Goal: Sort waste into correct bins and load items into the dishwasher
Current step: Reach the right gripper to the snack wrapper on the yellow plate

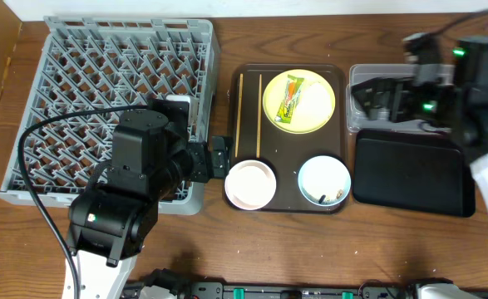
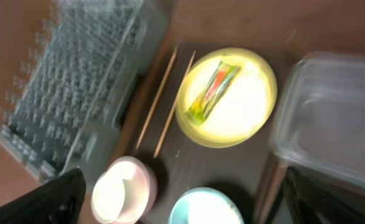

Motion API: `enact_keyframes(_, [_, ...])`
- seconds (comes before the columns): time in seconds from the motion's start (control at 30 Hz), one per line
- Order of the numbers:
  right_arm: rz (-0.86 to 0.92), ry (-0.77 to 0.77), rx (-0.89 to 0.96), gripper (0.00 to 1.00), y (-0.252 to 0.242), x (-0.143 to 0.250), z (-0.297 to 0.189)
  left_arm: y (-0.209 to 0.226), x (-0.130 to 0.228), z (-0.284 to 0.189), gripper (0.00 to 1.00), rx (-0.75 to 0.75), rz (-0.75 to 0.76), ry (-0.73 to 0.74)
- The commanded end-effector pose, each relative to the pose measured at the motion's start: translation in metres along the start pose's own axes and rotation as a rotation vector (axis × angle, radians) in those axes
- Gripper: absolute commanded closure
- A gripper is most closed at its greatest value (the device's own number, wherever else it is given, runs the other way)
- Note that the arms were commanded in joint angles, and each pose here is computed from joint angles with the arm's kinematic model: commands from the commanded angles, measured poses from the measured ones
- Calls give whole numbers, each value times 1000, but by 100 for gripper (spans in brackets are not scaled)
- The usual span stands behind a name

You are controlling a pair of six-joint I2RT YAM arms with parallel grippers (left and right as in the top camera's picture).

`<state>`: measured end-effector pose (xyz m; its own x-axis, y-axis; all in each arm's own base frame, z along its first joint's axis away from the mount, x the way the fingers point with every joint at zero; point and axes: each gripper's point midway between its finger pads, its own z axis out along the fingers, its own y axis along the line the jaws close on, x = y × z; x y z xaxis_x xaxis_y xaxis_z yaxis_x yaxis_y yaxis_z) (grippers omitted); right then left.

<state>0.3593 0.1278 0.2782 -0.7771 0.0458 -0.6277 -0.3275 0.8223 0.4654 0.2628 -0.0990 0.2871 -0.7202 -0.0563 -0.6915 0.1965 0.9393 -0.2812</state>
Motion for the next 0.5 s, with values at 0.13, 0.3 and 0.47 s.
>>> enact_keyframes(0.13, [-145,277,216,1,13,37,80,-8,-5,-5,1,41,-6,-9])
enact_keyframes(0.3, [-178,271,329,5,-5,37,135,-8,-4,-5,1,41,-6,-7])
enact_keyframes(0.47, [-212,216,481,23,-52,30,191,-8,-4,-5,1,41,-6,-7])
